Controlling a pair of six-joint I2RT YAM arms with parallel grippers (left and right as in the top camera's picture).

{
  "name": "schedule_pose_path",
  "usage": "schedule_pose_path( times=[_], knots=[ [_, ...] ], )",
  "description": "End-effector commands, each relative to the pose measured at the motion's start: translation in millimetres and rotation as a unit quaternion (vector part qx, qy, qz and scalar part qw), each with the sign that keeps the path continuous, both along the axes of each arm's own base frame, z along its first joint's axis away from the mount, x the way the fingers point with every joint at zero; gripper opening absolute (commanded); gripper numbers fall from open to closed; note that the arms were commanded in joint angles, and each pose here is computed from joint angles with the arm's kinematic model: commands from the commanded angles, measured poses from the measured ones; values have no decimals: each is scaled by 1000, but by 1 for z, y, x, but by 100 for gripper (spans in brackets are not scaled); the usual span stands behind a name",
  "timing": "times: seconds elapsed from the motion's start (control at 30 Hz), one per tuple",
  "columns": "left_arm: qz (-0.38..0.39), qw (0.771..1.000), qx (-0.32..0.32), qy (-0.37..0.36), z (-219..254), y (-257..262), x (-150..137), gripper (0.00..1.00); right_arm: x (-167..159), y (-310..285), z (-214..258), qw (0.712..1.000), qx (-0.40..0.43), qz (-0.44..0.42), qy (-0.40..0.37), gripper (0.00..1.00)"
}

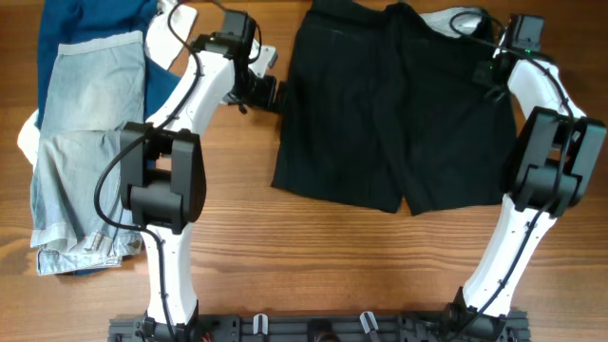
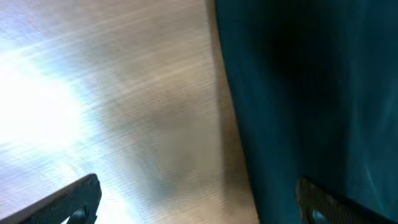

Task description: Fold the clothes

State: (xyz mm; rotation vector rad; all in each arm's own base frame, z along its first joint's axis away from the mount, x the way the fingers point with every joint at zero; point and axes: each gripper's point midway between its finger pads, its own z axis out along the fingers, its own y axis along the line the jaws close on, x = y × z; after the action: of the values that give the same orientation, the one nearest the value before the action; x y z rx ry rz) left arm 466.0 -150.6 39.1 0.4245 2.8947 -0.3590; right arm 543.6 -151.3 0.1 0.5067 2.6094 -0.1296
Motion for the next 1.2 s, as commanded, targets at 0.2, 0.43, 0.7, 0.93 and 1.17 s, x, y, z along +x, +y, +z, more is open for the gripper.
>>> schedule_pose_path(
  times=[0.2, 0.43, 0.7, 0.93, 1.17],
  knots=[
    [-53, 989, -57, 125, 10, -21, -68, 98, -25, 27, 32, 994, 110, 11, 5, 76],
    [-153, 976, -29, 150, -16, -40, -109, 84, -28, 28, 54, 994, 107, 13, -4, 79],
    [-152, 971, -19, 182, -40, -35, -133, 15, -28, 30, 54, 994, 107, 15, -3, 79],
    [-17, 992, 93, 80, -57, 21, -64, 4, -28, 30, 54, 994, 107, 15, -4, 79],
    [96, 990, 67, -79, -45, 91, 34, 4, -27, 30, 54, 994, 107, 14, -5, 80]
  ],
)
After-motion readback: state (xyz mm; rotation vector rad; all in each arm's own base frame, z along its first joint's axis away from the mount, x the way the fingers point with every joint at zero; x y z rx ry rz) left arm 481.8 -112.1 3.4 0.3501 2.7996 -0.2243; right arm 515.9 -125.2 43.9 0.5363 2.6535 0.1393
